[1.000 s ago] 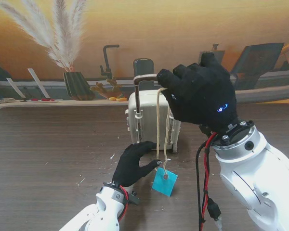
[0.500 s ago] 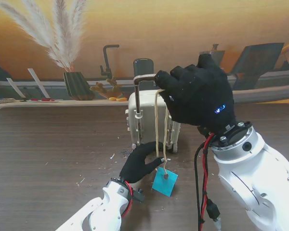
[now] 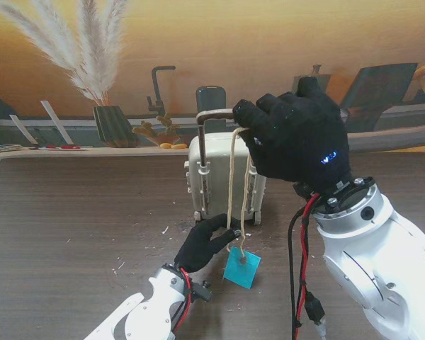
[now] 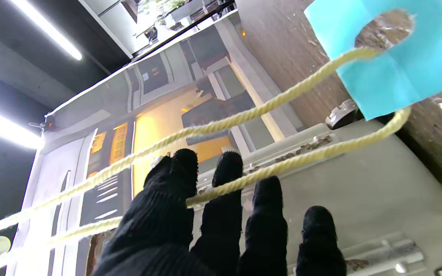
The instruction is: Attach a luggage tag to a suitcase
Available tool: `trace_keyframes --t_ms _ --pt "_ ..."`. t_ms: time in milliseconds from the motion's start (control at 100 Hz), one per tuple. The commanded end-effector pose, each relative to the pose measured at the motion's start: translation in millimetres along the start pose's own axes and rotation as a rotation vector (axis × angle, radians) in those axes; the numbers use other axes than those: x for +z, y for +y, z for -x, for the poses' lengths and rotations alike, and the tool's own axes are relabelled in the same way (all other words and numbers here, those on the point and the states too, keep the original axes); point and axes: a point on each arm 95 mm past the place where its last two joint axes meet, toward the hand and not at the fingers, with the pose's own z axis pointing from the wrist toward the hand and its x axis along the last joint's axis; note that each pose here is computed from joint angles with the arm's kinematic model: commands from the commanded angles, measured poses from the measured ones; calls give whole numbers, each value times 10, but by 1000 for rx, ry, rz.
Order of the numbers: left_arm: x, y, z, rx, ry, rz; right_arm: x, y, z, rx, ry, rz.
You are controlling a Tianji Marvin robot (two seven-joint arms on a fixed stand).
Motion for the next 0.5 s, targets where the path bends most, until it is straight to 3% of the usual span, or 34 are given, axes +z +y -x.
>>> trace_keyframes --t_ms 0,100,300,490 --pt "-3 9 -54 11 20 -29 17 9 41 -11 -13 -6" --pt "-8 -40 -86 22 28 -84 32 36 82 -18 -25 -1" --pt "-10 -190 -208 74 60 -128 74 74 162 -28 -44 9" --pt "20 -327 -435 103 106 -123 117 102 234 -34 -64 19"
